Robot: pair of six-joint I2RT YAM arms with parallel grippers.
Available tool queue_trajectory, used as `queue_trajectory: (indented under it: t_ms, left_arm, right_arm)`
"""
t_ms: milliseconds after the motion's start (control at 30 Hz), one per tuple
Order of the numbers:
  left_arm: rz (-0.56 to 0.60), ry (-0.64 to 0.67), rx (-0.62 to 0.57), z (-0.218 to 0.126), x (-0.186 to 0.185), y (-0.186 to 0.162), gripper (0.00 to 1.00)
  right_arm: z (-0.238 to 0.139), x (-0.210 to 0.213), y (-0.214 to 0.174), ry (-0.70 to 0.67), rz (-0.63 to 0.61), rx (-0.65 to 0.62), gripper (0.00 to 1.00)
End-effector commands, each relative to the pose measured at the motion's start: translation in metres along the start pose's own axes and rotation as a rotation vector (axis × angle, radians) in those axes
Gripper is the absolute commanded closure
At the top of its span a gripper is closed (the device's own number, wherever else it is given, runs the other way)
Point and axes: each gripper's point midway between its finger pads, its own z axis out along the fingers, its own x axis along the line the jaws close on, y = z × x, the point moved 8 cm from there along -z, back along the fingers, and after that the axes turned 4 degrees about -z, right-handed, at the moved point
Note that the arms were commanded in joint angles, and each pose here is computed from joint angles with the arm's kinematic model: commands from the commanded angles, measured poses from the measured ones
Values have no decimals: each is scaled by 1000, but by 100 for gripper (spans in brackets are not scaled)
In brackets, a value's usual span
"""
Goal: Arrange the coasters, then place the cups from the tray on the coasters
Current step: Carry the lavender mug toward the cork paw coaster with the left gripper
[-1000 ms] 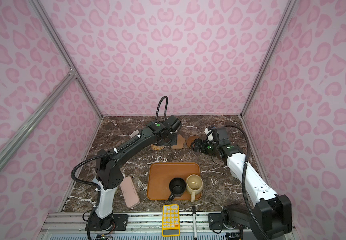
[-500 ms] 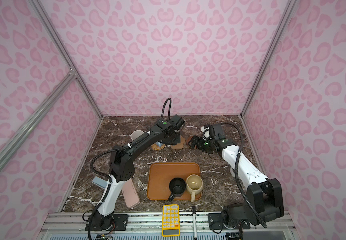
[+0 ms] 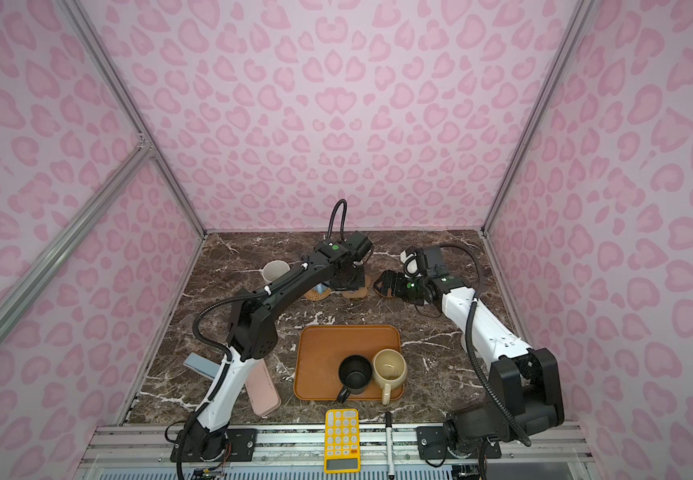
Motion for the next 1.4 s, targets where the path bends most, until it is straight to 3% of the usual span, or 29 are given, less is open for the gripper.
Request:
queue_trajectory:
  t_ms: [0, 1100, 1367]
  left_arm:
    - [-6, 4, -32, 1, -1, 7, 97]
    - [18, -18, 14, 22, -4, 5, 97]
    - [21, -26, 40, 26, -5, 2, 89]
  right_arm:
    - [2, 0, 2, 6, -3, -4, 2]
    - [18, -9, -28, -4, 14, 58, 3]
    - [19, -8, -31, -6, 10, 65, 3]
